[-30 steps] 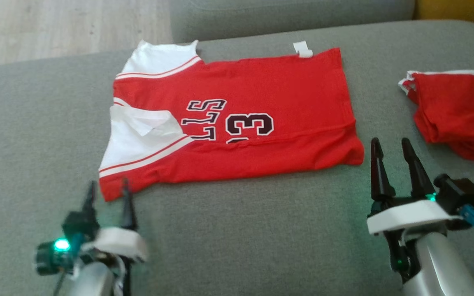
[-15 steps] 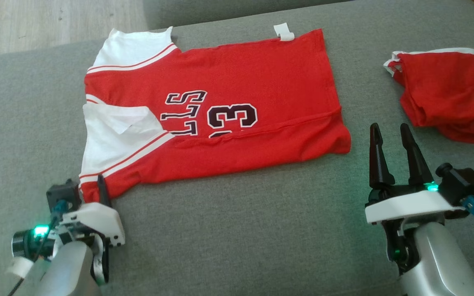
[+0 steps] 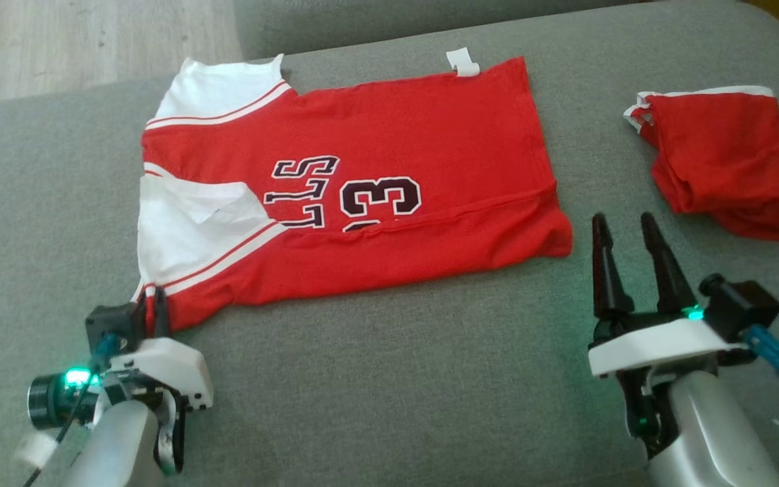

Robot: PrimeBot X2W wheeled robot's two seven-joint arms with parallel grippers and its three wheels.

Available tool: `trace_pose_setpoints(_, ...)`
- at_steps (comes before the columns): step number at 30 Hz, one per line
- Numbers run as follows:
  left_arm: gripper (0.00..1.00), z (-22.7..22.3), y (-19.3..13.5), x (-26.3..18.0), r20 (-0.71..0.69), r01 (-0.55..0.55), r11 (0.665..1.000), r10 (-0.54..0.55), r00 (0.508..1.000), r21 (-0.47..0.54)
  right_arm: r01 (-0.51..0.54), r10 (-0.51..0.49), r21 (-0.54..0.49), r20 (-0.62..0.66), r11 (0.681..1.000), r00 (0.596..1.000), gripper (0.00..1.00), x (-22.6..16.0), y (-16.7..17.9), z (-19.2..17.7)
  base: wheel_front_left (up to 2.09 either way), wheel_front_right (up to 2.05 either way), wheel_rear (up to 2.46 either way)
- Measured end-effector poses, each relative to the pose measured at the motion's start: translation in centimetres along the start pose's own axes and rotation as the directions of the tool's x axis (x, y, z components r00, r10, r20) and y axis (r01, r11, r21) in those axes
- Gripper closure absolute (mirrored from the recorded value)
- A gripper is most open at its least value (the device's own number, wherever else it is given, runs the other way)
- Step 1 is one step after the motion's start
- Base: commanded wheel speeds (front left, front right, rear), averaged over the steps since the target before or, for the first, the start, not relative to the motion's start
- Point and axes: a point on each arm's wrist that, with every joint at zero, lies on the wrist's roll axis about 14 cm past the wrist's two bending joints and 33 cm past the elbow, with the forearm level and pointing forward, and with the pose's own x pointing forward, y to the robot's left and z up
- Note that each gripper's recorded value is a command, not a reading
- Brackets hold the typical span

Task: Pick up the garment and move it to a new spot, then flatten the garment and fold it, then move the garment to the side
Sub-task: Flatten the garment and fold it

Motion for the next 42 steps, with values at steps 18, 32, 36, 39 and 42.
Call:
trace_pose_setpoints(18, 1.00, 6.8, -1.5, -1.6, 0.286, 0.074, 0.996, -0.083, 0.955, 0.042, 0.084, -0.065, 0.038, -0.368, 0.996, 0.928, 0.00, 2.0, -2.0, -7.9, 0.00, 0.00, 0.00)
trace_pose_setpoints(32, 1.00, 6.6, -0.6, -2.2, 0.283, 0.058, 0.997, -0.069, 0.957, 0.046, 0.068, -0.024, 0.071, -0.491, 0.995, 0.871, 1.00, 4.2, -0.1, -10.3, 0.00, 0.00, 0.00)
trace_pose_setpoints(36, 1.00, 6.8, -0.7, -2.4, 0.290, 0.060, 0.997, -0.072, 0.954, 0.050, 0.061, -0.036, 0.037, -0.477, 0.997, 0.878, 1.00, 3.7, -0.4, -10.3, 0.00, 0.00, 0.00)
trace_pose_setpoints(39, 1.00, 7.0, -0.8, -2.6, 0.293, 0.062, 0.997, -0.075, 0.953, 0.055, 0.060, -0.047, 0.016, -0.447, 0.998, 0.893, 1.00, 3.5, -0.7, -9.8, 0.00, 0.00, 0.00)
trace_pose_setpoints(42, 1.00, 6.9, -0.8, -2.8, 0.291, 0.063, 0.997, -0.075, 0.954, 0.053, 0.057, -0.052, -0.002, -0.418, 0.998, 0.907, 1.00, 3.3, -0.9, -9.0, 0.00, 0.00, 0.00)
